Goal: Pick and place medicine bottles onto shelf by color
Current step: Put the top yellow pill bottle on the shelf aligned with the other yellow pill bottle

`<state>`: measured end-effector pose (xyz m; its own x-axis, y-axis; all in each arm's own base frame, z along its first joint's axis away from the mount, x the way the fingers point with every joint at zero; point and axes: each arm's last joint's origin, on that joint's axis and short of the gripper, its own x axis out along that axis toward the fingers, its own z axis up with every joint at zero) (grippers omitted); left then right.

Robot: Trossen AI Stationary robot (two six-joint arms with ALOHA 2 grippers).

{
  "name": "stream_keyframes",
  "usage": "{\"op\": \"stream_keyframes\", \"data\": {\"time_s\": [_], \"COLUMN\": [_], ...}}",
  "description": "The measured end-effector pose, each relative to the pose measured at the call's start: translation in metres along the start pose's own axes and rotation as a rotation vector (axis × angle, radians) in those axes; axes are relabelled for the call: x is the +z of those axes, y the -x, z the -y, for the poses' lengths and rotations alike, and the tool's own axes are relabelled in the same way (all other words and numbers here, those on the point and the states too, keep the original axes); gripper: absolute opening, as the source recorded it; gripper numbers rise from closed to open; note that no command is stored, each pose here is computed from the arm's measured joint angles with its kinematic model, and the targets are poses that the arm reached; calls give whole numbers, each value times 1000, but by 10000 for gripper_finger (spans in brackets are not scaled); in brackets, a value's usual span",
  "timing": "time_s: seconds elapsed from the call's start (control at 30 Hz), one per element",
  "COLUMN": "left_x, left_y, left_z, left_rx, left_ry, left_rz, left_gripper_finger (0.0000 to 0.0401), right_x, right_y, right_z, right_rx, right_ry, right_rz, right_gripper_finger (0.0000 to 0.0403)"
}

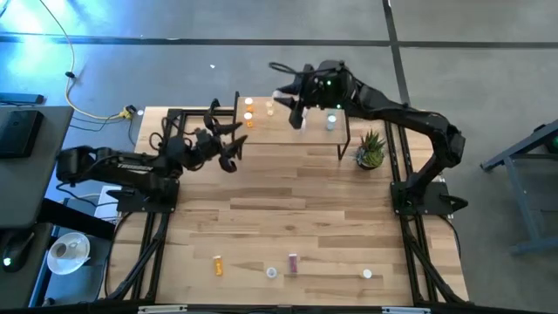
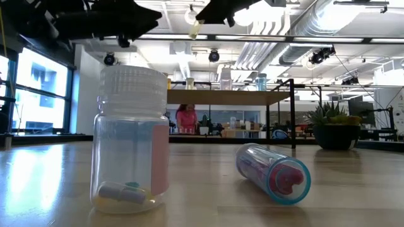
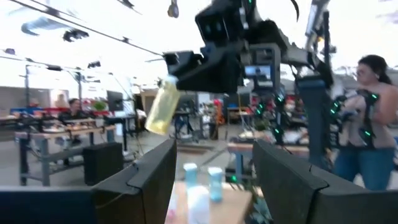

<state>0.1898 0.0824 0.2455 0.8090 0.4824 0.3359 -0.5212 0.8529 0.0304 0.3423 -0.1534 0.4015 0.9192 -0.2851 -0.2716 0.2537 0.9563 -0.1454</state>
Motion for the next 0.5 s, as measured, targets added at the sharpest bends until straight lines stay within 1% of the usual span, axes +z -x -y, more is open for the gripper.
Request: {"op": "stream_keyframes", "data": {"time_s": [0.1,0.17,0.27,0.33,0.4,0.5], "left_x": [8,8,8,8,7,9], "left_y": [-5,-8,-14,-18,-21,-25], "left_z": [-6,-7,-8,-8,-8,-8], "left_rx": [13,-9,-65,-95,-99,-96], "left_ry": [-6,10,44,45,48,73], "left_rz": [18,-2,-58,-114,-164,-201], "left_gripper_finger": [202,202,202,202,202,202], "right_x": [1,1,3,3,2,-5], "right_y": [3,4,6,6,5,-5], "right_z": [11,16,19,18,18,18], "right_rx": [-28,-39,-46,-35,-28,-20], "right_ry": [-36,-42,-63,-61,-62,-74], "right_rz": [6,-4,-4,-1,-8,-33], "right_gripper_finger": [105,105,105,105,105,105]}}
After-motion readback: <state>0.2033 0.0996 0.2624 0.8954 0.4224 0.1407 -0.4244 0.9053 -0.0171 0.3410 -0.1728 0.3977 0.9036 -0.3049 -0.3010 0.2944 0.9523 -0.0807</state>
